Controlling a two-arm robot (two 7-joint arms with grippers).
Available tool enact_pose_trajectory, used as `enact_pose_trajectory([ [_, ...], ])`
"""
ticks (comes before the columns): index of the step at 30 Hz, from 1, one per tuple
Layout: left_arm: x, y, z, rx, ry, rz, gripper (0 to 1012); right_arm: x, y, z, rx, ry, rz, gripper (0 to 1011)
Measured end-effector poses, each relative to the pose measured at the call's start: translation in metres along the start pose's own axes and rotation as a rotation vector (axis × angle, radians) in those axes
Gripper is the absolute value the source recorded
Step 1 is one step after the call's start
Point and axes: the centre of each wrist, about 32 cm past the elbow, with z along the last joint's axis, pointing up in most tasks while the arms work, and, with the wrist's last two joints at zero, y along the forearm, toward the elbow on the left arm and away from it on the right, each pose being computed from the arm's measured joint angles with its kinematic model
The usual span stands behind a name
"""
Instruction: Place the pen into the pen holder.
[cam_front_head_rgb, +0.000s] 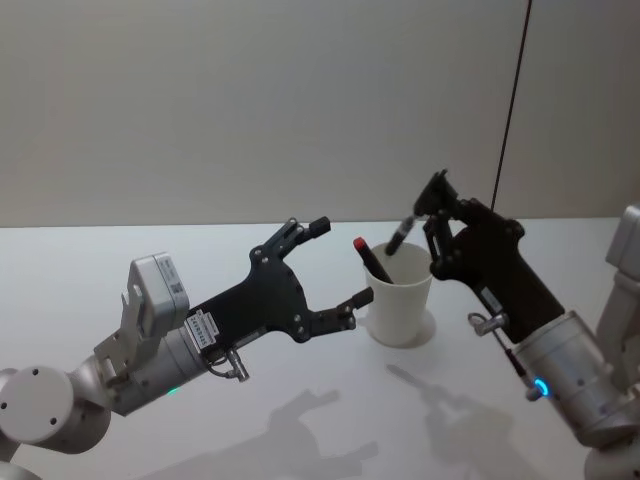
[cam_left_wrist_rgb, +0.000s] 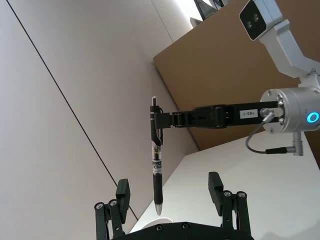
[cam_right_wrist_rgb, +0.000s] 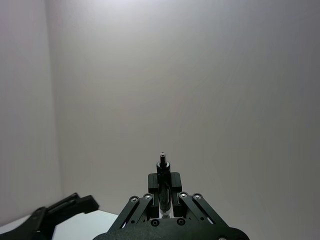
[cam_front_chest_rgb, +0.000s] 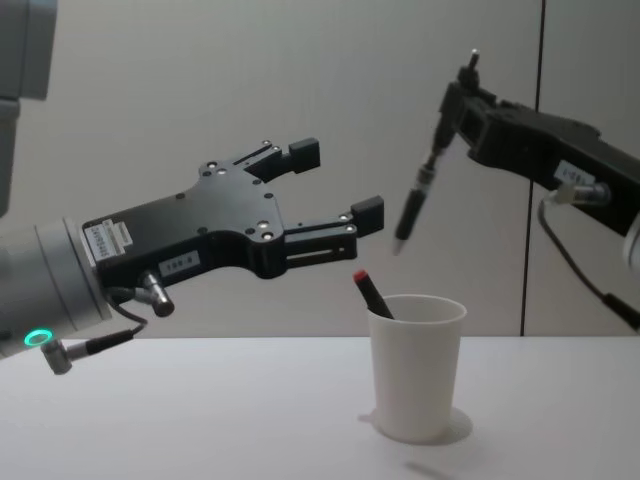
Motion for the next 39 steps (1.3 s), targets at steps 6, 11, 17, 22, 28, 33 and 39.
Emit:
enact_pose_trajectory([
  [6,0.0000,0.0000,0.0000,0.000,0.000,0.000,1000,0.005,0.003,0.002,-0.018,-0.081,-0.063,133],
  [11,0.0000,0.0000,0.0000,0.000,0.000,0.000,1000,0.011,0.008,0.003,-0.039,-0.151,-0.125,134],
  [17,0.0000,0.0000,0.0000,0.000,0.000,0.000,1000,0.016,0.013,0.004,-0.069,-0.211,-0.183,134],
  [22,0.0000,0.0000,0.0000,0.000,0.000,0.000,1000,0.022,0.017,0.004,-0.099,-0.242,-0.225,134],
  [28,0.0000,0.0000,0.0000,0.000,0.000,0.000,1000,0.028,0.021,0.002,-0.123,-0.248,-0.246,134],
  [33,0.0000,0.0000,0.0000,0.000,0.000,0.000,1000,0.032,0.023,-0.001,-0.133,-0.226,-0.241,133],
  [39,0.0000,0.0000,0.0000,0.000,0.000,0.000,1000,0.034,0.025,-0.003,-0.133,-0.197,-0.223,133],
])
